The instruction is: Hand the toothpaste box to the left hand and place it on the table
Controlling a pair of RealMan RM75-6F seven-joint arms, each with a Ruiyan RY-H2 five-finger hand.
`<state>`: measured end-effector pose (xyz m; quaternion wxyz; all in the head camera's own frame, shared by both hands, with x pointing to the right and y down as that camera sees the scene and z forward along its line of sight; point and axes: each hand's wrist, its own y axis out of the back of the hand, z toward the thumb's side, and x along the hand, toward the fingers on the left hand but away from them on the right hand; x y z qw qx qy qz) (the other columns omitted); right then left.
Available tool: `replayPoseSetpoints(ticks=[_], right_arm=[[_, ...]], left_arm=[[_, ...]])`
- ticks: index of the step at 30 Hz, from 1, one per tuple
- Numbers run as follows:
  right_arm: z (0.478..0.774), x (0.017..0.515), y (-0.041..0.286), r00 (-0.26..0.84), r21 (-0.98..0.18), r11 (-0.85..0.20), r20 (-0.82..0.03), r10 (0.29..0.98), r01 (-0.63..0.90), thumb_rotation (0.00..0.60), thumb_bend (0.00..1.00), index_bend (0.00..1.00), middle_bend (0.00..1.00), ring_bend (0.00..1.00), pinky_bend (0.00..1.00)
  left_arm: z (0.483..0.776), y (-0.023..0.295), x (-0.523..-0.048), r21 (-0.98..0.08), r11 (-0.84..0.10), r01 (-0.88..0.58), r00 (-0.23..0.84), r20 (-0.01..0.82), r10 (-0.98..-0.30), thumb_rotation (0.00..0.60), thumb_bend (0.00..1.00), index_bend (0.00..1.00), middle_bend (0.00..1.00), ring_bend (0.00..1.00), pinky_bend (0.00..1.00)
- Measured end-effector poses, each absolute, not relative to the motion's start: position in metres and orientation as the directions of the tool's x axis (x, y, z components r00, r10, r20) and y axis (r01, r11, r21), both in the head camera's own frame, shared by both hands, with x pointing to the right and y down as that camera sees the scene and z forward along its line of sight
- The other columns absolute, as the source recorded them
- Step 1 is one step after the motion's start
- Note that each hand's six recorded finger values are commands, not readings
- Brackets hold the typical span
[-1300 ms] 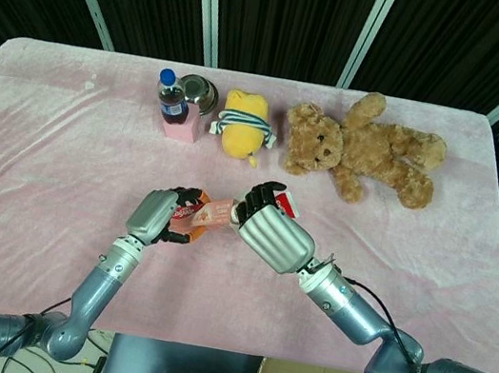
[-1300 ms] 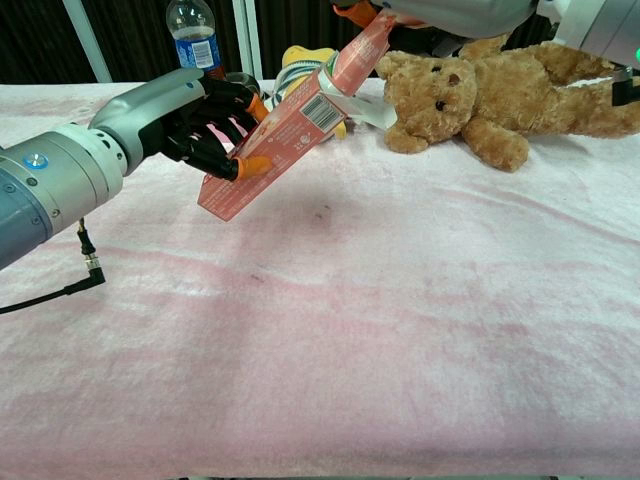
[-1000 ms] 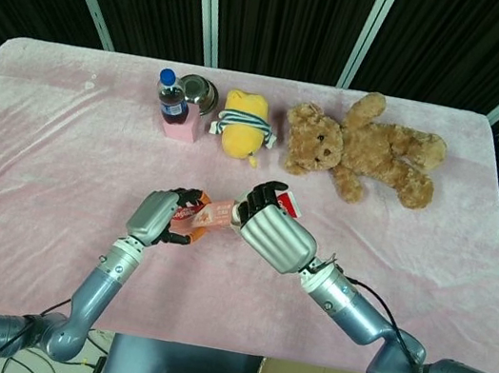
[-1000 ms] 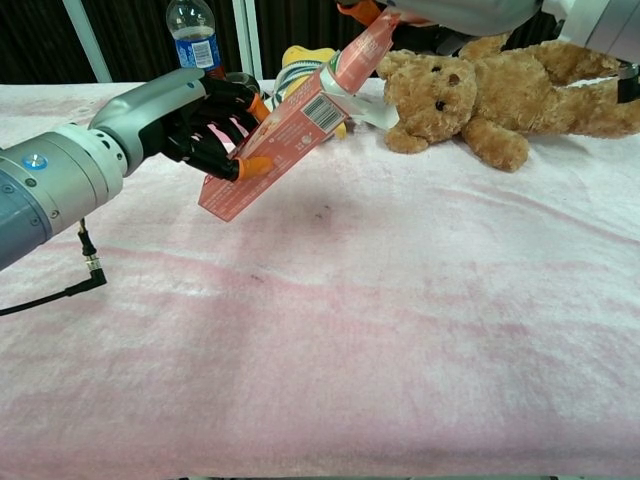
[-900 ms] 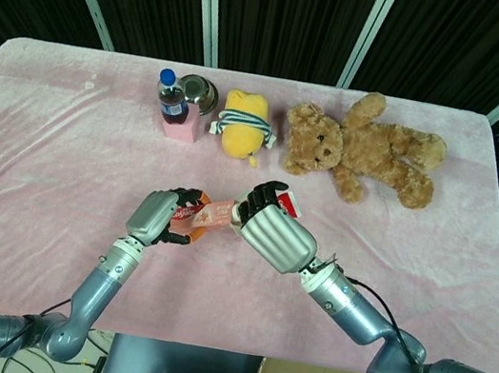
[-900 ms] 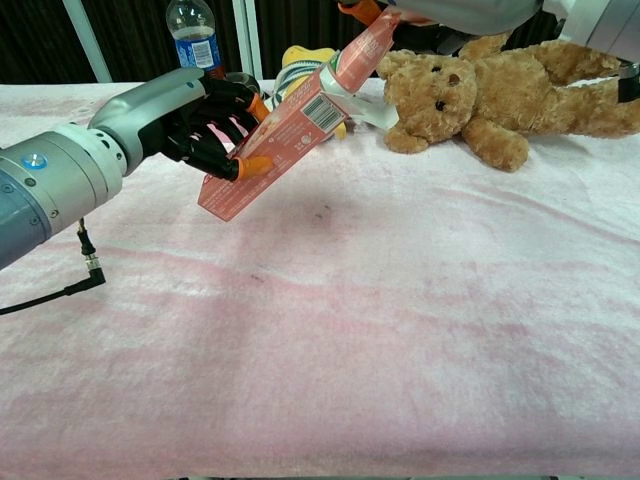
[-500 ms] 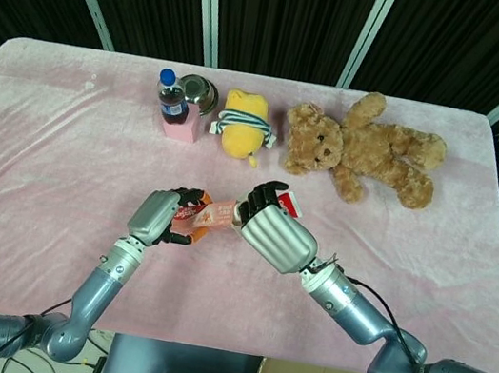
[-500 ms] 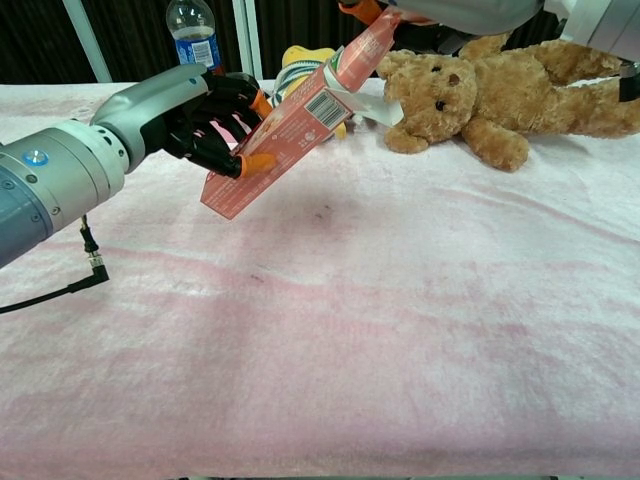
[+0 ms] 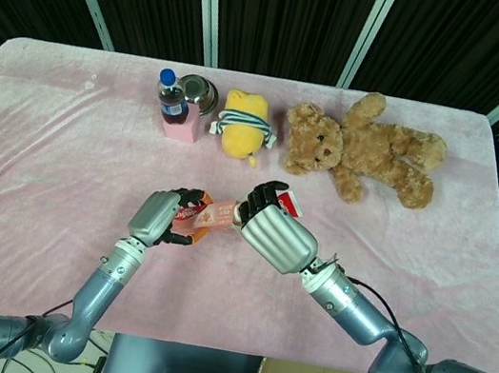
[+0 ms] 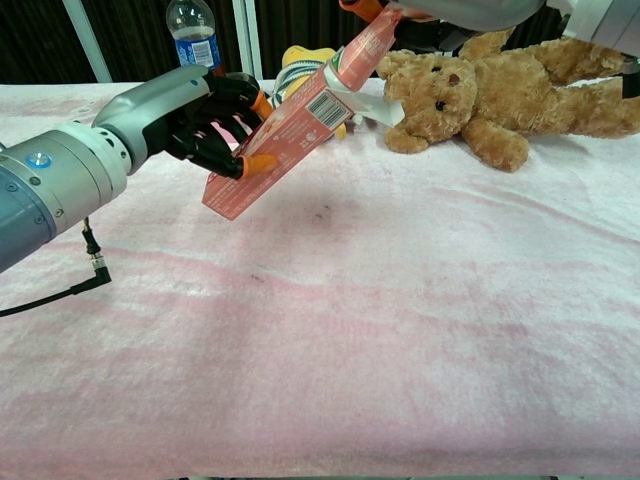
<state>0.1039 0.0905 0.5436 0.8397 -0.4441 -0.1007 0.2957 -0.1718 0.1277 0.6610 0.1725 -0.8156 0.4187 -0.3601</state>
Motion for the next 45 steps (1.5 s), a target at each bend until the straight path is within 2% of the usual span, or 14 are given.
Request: replayPoseSetpoints(ticks=[10,13,15,18,27,35,37,41,45], right_arm=[[0.542,0.101,0.093,0.818,-0.805,0.445,-0.084,0.570,-0.393,0.600,0.40,0.67,0.51,0.44,0.51],[0.541,0.100,0.093,0.821,-0.803,0.452,-0.078,0.566,-0.388,0.600,0.40,0.59,0.44,0.39,0.49],[0.540,0.099,0.093,0.824,-0.799,0.461,-0.072,0.563,-0.385,0.600,0.37,0.49,0.37,0.34,0.45],[0.537,0.098,0.093,0.828,-0.793,0.477,-0.060,0.558,-0.379,0.600,0.35,0.39,0.30,0.28,0.40],[0.533,0.098,0.093,0.825,-0.791,0.497,-0.018,0.564,-0.357,0.600,0.33,0.26,0.22,0.20,0.35],[0.535,0.100,0.092,0.817,-0.784,0.499,-0.017,0.576,-0.368,0.600,0.32,0.24,0.20,0.18,0.35],[0.535,0.103,0.090,0.809,-0.778,0.499,-0.019,0.587,-0.380,0.600,0.31,0.20,0.18,0.16,0.34],[0.534,0.106,0.086,0.795,-0.773,0.496,-0.017,0.607,-0.395,0.600,0.28,0.04,0.14,0.12,0.31],[0.534,0.110,0.081,0.766,-0.762,0.489,-0.014,0.643,-0.424,0.600,0.26,0.00,0.10,0.09,0.29]], left_arm=[[0.660,0.128,-0.167,-0.581,-0.583,-0.568,0.391,0.434,-0.812,0.600,0.39,0.45,0.42,0.33,0.40],[0.661,0.129,-0.163,-0.577,-0.584,-0.571,0.394,0.431,-0.812,0.600,0.39,0.45,0.42,0.33,0.40],[0.662,0.130,-0.160,-0.573,-0.584,-0.574,0.398,0.428,-0.811,0.600,0.39,0.45,0.42,0.33,0.40],[0.662,0.132,-0.155,-0.565,-0.582,-0.585,0.401,0.423,-0.813,0.600,0.39,0.45,0.42,0.33,0.40],[0.656,0.129,-0.146,-0.551,-0.536,-0.640,0.386,0.372,-0.844,0.600,0.39,0.45,0.42,0.33,0.40],[0.651,0.126,-0.145,-0.533,-0.493,-0.688,0.370,0.326,-0.870,0.600,0.39,0.45,0.42,0.33,0.40],[0.650,0.126,-0.146,-0.530,-0.483,-0.697,0.367,0.315,-0.875,0.600,0.39,0.45,0.42,0.33,0.40],[0.651,0.125,-0.148,-0.528,-0.469,-0.708,0.358,0.304,-0.883,0.600,0.39,0.45,0.42,0.33,0.40],[0.651,0.125,-0.150,-0.527,-0.462,-0.713,0.354,0.299,-0.887,0.600,0.39,0.45,0.42,0.33,0.40]])
